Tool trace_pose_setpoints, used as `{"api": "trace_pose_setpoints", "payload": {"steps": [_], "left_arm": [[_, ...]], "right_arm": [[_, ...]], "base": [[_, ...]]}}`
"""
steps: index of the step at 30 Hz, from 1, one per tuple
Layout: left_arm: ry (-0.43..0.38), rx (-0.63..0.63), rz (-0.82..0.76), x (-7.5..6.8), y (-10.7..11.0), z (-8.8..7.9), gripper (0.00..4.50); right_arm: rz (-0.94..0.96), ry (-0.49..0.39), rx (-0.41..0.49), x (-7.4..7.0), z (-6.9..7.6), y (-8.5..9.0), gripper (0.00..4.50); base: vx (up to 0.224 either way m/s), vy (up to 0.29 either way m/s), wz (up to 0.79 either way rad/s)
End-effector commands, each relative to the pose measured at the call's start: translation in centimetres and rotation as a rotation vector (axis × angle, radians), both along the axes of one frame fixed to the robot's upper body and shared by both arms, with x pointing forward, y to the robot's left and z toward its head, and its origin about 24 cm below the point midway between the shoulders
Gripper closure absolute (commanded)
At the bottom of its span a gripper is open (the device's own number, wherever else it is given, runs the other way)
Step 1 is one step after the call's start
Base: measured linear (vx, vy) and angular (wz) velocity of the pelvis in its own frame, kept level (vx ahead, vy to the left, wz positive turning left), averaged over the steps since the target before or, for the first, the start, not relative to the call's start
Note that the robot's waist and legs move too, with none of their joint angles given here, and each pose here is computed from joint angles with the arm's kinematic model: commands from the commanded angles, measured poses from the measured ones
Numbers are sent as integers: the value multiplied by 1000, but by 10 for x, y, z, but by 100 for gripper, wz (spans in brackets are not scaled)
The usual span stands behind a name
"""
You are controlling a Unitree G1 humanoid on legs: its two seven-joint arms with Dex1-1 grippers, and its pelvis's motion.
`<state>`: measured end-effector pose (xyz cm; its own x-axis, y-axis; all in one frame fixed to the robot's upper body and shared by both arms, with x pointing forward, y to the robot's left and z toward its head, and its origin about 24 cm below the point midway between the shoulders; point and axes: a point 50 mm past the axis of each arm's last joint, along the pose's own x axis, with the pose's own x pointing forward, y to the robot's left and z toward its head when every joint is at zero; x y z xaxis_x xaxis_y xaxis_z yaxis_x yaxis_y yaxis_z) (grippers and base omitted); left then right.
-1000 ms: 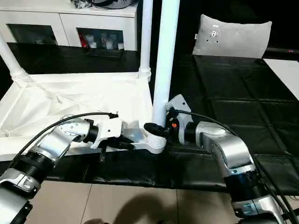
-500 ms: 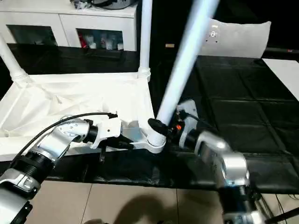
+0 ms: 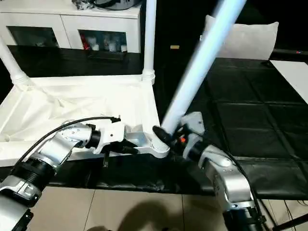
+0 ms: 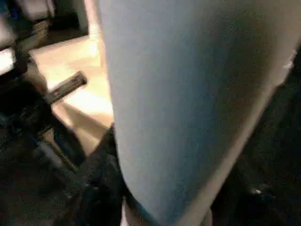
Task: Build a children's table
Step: Insert table leg to table base
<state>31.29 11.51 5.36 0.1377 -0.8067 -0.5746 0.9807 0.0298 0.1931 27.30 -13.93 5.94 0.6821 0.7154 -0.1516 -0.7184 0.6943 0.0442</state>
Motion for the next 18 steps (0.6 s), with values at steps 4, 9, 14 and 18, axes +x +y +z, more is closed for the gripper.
{"api": "trace_pose_setpoints", "payload": {"steps": [4,9,14,18], "left_arm": [[-12,39,-41,-2,0,1,450],[-20,60,-67,0,1,3,450],[-40,87,-96,7,1,10,450],[-43,92,-95,9,2,11,450]], "right_arm": [[55,142,-176,-7,-33,-3,261],[114,184,-228,-5,-38,-2,261],[155,227,-220,-3,-38,-2,261],[155,229,-217,-1,-38,-2,261]], "base": [[0,0,0],[0,0,0],[0,0,0],[0,0,0]]}}
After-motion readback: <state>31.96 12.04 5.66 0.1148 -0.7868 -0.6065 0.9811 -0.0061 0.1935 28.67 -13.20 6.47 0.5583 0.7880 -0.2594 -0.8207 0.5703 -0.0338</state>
